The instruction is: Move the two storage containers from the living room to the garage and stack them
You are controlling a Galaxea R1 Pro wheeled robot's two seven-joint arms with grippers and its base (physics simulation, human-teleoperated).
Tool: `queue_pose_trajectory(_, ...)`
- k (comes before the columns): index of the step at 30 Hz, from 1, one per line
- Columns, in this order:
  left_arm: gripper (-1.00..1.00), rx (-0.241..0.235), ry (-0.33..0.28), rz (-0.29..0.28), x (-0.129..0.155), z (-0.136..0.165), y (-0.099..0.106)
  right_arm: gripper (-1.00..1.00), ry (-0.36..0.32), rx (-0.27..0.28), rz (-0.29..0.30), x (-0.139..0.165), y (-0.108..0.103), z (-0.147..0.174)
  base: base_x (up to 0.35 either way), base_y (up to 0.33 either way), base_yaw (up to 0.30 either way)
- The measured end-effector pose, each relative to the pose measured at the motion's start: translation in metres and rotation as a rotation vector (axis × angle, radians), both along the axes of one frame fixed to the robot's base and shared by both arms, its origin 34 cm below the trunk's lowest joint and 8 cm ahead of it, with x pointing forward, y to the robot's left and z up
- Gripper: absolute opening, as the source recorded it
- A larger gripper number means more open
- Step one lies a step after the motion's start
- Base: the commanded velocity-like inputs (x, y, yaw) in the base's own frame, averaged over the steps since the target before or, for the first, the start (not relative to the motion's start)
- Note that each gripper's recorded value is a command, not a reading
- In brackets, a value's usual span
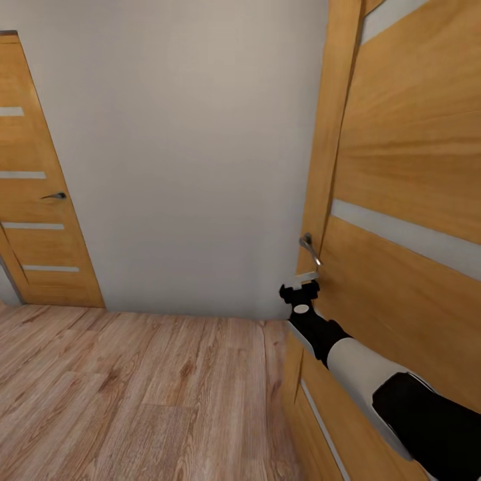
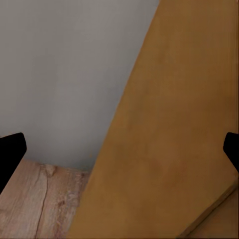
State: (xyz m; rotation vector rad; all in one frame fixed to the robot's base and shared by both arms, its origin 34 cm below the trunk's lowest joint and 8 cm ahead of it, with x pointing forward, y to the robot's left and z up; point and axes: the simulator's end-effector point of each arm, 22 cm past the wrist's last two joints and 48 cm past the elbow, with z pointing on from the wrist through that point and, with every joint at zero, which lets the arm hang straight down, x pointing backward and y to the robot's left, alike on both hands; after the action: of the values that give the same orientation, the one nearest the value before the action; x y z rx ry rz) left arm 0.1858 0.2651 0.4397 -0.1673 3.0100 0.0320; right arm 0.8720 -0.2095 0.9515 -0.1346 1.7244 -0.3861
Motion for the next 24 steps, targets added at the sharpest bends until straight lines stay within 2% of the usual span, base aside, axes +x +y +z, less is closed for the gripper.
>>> queue_pose_trajectory(6, 1.0, 0.0, 0.0, -0.001, 0.0, 0.0, 0.0, 1.0, -0.003, -0.028, -0.035, 0.001, -0.035, 0.0, 0.0, 0.0, 0.0)
queue_pose_trajectory(11, 1.0, 0.0, 0.0, -0.001, 0.0, 0.0, 0.0, 1.0, -0.003, -0.064, -0.12, -0.001, -0.102, 0.001, 0.0, 0.0, 0.0)
queue_pose_trajectory(15, 1.0, 0.001, 0.0, -0.001, 0.0, 0.0, 0.001, 1.0, -0.002, -0.08, -0.133, -0.002, -0.117, 0.002, 0.0, 0.0, 0.0)
queue_pose_trajectory(19, 1.0, 0.001, 0.0, 0.0, 0.0, 0.0, 0.001, 1.0, -0.01, -0.091, -0.174, -0.006, -0.153, 0.004, 0.0, 0.0, 0.0)
queue_pose_trajectory(22, 1.0, 0.001, 0.0, 0.0, 0.0, 0.0, 0.001, 1.0, -0.011, -0.097, -0.194, -0.008, -0.17, 0.005, 0.0, 0.0, 0.0)
queue_pose_trajectory(24, 1.0, 0.001, 0.0, 0.0, 0.0, 0.0, 0.001, 1.0, -0.012, -0.099, -0.198, -0.009, -0.174, 0.005, 0.0, 0.0, 0.0)
